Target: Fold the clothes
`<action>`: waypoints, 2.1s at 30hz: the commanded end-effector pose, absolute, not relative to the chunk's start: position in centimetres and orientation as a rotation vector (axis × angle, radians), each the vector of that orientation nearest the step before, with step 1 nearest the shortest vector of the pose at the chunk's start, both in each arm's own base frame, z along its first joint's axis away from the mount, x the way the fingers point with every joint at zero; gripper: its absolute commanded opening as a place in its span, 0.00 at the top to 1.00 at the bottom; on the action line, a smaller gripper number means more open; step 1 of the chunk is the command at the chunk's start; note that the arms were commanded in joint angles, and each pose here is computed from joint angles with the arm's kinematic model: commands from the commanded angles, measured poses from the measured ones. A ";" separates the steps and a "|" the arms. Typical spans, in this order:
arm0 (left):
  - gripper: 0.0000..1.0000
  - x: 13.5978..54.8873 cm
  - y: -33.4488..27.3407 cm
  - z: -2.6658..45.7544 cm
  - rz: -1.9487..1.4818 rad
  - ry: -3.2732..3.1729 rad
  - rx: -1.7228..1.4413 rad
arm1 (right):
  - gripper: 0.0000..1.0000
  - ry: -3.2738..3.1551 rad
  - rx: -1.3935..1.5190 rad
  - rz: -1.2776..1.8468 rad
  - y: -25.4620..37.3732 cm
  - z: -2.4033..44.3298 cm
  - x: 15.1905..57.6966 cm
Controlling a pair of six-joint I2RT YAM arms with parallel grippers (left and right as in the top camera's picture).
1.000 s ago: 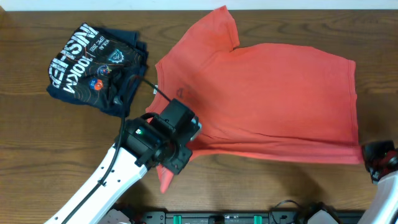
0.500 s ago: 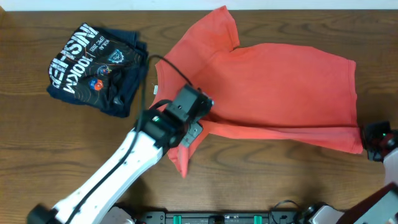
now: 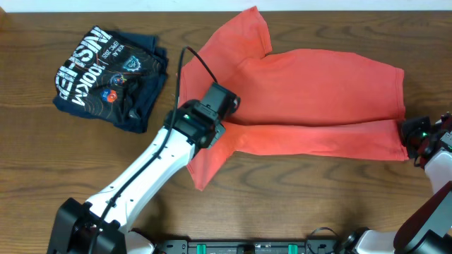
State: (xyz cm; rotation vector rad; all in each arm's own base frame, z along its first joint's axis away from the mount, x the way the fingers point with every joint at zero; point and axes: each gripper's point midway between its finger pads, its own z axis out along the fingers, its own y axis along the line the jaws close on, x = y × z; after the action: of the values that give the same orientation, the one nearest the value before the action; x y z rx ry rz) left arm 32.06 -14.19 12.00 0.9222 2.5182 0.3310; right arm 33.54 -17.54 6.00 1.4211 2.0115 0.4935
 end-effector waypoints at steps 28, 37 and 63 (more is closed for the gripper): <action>0.20 35.9 -14.5 11.3 0.300 2.496 0.738 | 0.42 2.010 1.380 0.421 -18.6 6.1 34.1; 0.11 30.4 -11.3 9.1 0.115 2.848 0.458 | 0.42 2.185 1.267 0.631 -14.1 5.2 33.0; 0.62 27.1 -9.8 -0.5 -0.563 3.168 -0.069 | 0.43 2.352 1.306 0.659 -11.8 3.3 29.8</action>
State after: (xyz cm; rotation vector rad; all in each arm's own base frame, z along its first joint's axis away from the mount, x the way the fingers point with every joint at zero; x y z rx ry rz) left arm 27.66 -9.68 0.46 -0.0559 3.1395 -0.5366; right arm 29.56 -11.97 3.27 1.3407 2.3364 0.6481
